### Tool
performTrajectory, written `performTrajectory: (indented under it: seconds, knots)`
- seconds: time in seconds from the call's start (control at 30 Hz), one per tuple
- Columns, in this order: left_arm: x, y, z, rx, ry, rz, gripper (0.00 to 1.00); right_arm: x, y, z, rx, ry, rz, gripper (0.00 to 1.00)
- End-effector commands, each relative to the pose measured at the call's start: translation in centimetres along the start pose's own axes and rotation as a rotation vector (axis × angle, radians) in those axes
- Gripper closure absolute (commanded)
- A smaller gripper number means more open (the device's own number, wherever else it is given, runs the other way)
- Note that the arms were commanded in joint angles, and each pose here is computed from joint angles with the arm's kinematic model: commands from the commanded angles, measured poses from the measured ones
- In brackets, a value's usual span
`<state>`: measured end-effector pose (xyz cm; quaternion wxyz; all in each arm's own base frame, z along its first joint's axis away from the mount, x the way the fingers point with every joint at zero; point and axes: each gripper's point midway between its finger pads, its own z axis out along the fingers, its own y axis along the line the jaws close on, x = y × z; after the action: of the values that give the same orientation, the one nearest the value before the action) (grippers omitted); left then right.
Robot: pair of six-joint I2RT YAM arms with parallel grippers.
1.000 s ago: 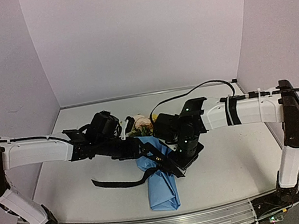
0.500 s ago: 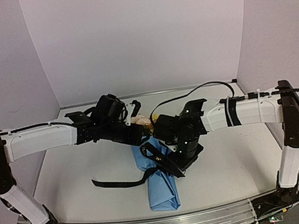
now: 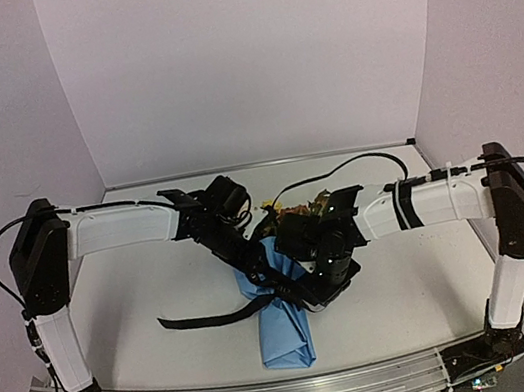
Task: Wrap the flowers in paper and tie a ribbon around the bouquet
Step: Tie the half-tied ribbon around the folded bouquet.
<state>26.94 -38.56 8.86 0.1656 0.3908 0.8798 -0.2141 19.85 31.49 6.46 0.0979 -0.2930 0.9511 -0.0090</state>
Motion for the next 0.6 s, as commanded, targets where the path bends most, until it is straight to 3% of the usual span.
performTrajectory:
  seconds: [0.0,0.2,0.57]
  knots:
    - [-2.4,-1.3,-2.0,0.052,-0.075,0.014,0.81,-1.2,-0.4,-1.6,-0.006,-0.076,0.037,1.0]
    - [-1.5,-1.6,-3.2,0.067,-0.11,-0.028,1.0,-1.1,-0.5,-1.4,-0.003,-0.071,0.042,1.0]
    - [-0.6,-1.5,-5.5,0.057,-0.199,-0.094,1.0,-0.8,-0.9,-1.0,0.007,-0.059,0.059,1.0]
